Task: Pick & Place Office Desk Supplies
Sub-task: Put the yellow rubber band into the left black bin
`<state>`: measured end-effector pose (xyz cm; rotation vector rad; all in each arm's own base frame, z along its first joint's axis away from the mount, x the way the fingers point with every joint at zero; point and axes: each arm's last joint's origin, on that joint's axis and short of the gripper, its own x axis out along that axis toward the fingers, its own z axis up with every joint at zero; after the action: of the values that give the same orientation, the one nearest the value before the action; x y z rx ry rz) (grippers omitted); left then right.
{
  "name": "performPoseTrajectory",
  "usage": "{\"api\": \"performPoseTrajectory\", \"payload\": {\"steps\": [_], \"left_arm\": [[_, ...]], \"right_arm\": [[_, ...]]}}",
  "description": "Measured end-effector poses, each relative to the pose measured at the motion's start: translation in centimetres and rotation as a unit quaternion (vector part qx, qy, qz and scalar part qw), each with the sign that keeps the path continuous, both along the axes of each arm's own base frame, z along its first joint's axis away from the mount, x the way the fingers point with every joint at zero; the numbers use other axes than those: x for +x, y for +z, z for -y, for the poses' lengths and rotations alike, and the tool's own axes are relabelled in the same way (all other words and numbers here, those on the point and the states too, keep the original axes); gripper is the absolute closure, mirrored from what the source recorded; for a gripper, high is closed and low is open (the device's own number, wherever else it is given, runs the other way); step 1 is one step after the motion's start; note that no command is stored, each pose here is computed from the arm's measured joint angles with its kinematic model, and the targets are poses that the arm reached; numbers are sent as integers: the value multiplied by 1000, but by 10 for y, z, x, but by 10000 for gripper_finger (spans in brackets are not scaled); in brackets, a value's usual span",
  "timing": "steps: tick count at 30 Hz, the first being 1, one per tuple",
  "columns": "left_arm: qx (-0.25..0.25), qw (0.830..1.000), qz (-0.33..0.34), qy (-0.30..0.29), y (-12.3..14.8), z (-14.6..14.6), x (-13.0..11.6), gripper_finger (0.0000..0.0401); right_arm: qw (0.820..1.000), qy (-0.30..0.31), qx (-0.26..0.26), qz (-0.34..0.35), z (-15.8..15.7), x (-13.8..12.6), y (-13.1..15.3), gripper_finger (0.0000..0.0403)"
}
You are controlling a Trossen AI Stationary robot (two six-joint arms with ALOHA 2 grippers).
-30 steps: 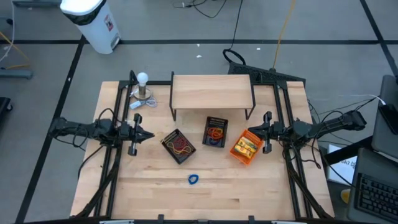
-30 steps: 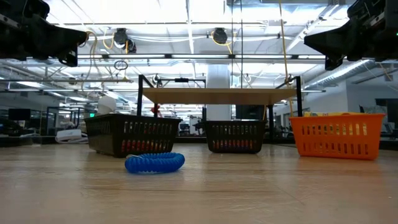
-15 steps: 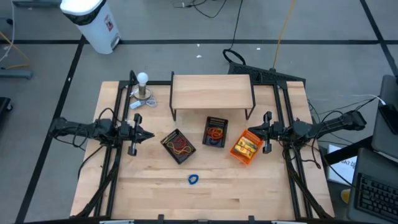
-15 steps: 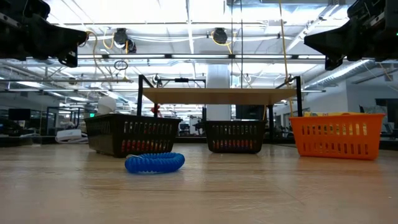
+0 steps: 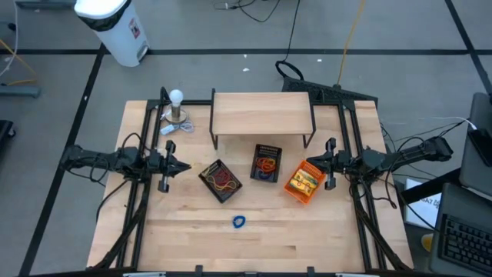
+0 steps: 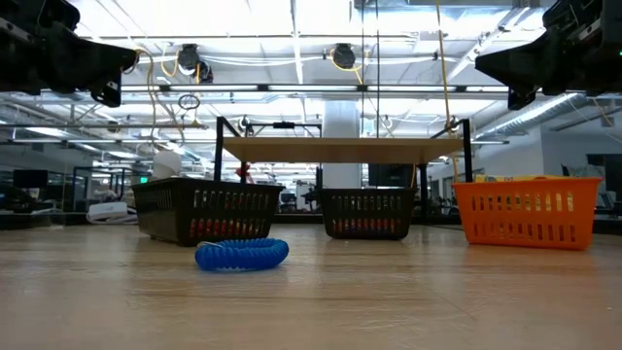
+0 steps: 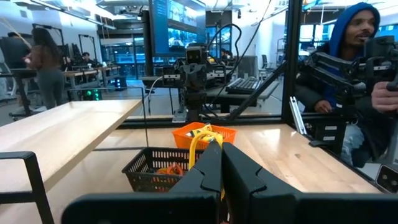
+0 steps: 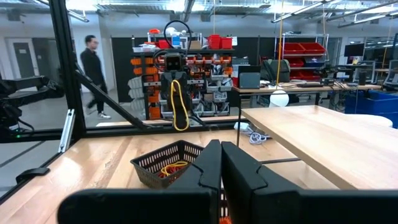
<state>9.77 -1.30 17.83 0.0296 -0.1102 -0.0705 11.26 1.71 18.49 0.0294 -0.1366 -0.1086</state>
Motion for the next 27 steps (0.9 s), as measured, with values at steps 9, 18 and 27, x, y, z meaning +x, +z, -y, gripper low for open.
{"api": "performPoseTrajectory", "payload": {"steps": [9,18,27], "left_arm": [[-40,997,33,56,41,-4,-6,401],[-30,995,-75,61,119,-2,7,401],[-14,960,-279,13,121,18,72,401]], "right_arm": [[1000,2,10,3,0,0,0,403],[1000,2,13,1,0,1,0,403],[1000,-11,21,-6,0,2,-2,403]]}}
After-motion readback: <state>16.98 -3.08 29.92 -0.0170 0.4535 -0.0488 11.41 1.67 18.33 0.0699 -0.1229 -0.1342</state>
